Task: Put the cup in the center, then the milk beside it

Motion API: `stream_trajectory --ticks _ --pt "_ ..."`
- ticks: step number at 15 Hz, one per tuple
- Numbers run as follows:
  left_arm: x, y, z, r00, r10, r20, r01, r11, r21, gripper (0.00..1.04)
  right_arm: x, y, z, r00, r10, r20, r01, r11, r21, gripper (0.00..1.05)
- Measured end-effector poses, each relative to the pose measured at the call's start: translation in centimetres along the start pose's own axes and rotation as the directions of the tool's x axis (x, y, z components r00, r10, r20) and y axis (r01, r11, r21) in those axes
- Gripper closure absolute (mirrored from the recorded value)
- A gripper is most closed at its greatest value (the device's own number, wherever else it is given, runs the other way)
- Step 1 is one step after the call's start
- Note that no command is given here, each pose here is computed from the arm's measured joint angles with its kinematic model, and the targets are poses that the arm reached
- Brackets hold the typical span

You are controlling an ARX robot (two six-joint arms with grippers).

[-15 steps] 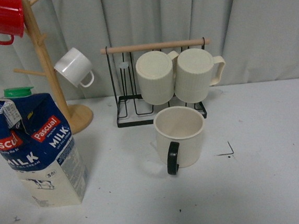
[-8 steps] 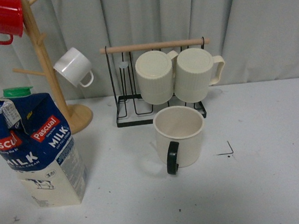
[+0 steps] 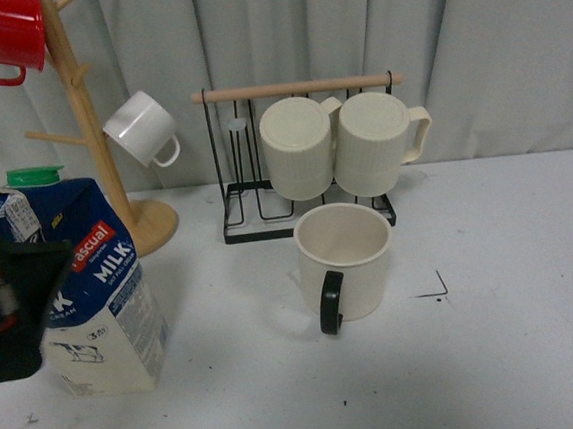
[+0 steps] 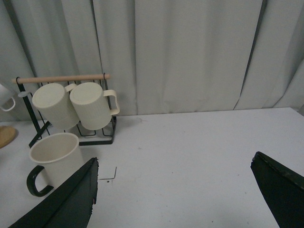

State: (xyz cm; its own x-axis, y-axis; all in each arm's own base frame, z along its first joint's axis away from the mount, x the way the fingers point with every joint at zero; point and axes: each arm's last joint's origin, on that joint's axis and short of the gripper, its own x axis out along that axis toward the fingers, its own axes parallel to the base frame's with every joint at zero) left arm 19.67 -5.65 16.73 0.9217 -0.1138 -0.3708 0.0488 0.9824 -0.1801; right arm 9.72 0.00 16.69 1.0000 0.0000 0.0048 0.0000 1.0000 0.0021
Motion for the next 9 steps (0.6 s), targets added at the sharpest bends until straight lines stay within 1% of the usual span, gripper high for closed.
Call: stream_trajectory --ticks 2,5,7,9 --pt "2.1 -0.5 -1.2 1.0 -0.006 -0.017 0.006 1.0 0.01 0.07 0.0 0.0 0.0 1.0 0.0 0.0 0.0 1.0 0.0 0.06" --pt "3.8 0.0 -2.3 0.999 0.039 -0.029 -0.039 0.999 0.009 0.07 0.0 0.0 0.0 1.0 0.0 0.0 0.0 1.0 0.0 0.06" --pt "4.2 0.4 -2.5 0.997 0.06 -0.04 -0.059 0.998 0.007 0.07 0.0 0.0 0.0 1.0 0.0 0.0 0.0 1.0 0.0 0.06" --pt "4.6 0.5 -2.1 0.997 0.08 -0.001 -0.08 0.997 -0.005 0.07 0.0 0.0 0.0 1.0 0.0 0.0 0.0 1.0 0.0 0.06"
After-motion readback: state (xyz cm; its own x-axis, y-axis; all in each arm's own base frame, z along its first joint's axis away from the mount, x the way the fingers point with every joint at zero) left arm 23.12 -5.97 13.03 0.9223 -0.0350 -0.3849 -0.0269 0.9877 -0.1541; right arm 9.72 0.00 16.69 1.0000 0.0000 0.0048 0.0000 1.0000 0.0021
